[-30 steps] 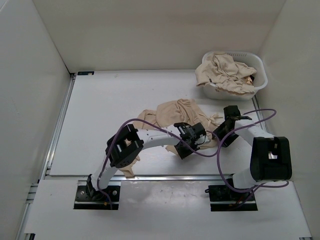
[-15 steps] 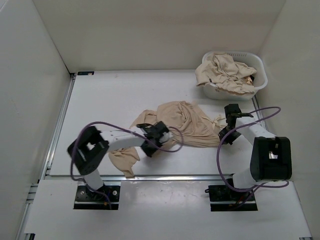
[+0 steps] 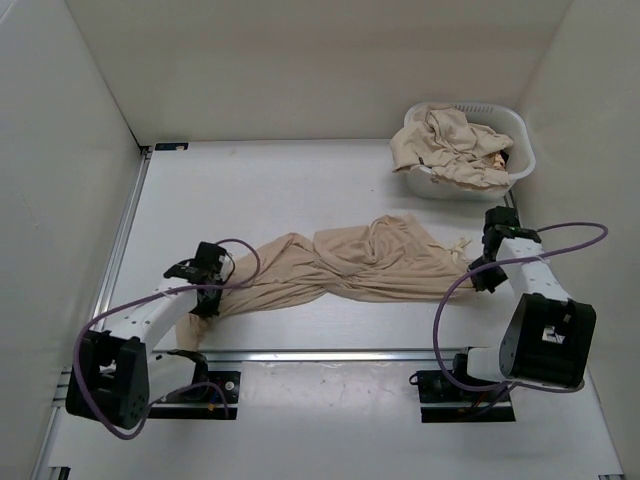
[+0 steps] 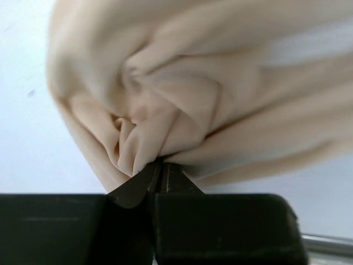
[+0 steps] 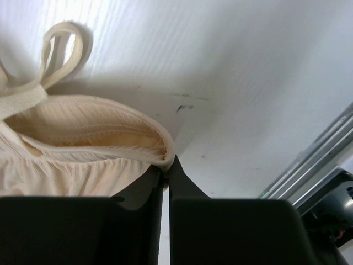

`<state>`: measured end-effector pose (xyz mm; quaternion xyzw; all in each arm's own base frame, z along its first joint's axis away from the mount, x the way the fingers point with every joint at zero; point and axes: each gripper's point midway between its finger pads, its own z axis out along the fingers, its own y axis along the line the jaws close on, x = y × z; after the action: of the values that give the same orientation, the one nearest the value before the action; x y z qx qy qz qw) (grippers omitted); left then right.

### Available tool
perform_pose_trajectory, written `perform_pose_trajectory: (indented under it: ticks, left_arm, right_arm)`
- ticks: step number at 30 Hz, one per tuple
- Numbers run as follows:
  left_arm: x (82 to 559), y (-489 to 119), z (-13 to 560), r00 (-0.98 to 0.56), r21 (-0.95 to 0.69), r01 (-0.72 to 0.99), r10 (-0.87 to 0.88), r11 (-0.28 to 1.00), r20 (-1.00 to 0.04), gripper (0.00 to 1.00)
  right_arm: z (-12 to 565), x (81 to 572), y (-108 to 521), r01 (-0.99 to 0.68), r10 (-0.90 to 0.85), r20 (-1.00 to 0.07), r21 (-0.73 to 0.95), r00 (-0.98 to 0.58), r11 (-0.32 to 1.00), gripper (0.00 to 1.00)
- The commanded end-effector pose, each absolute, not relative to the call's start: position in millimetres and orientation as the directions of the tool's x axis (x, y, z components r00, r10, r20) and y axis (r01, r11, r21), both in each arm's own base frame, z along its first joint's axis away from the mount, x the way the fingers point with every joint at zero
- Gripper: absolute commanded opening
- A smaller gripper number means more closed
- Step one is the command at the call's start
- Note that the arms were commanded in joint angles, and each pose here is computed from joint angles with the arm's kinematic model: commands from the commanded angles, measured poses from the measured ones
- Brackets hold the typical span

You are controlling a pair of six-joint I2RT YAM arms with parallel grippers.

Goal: Fold and stack the trousers
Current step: Flatten the trousers out

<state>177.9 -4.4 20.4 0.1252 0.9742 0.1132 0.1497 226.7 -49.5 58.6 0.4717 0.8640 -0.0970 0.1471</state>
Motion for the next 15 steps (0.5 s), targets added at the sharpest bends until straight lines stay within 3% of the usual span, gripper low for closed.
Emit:
perform_pose_trajectory:
  ticks: [1,5,6,12,15]
  left_arm:
    - [189,26,29,-0.941,0.273,0.037,0.125,0.961,-0.314,0.14]
    - [225,58,44,-0.907,0.216,-0.167,-0.064,0.962,-0.417,0.14]
    - [225,72,42,-0.907,0.204,-0.226,-0.130,0.953,-0.400,0.14]
    - [266,108,66,-0.863,0.171,-0.342,-0.237,0.924,-0.446,0.14]
    - [270,105,75,-0.856,0.151,-0.337,-0.236,0.930,-0.460,0.27]
  right_arm:
    - [84,227,-76,0.872,0.788,-0.418,-0.023,-0.453,0.489,0.00]
    - [88,218,-96,0.893,0.807,-0.415,-0.031,-0.419,0.448,0.00]
    - [87,213,-99,0.894,0.809,-0.409,-0.044,-0.423,0.445,0.00]
    - [82,209,-110,0.902,0.825,-0.384,-0.050,-0.414,0.429,0.00]
    - [86,213,-107,0.896,0.827,-0.371,-0.034,-0.423,0.443,0.00]
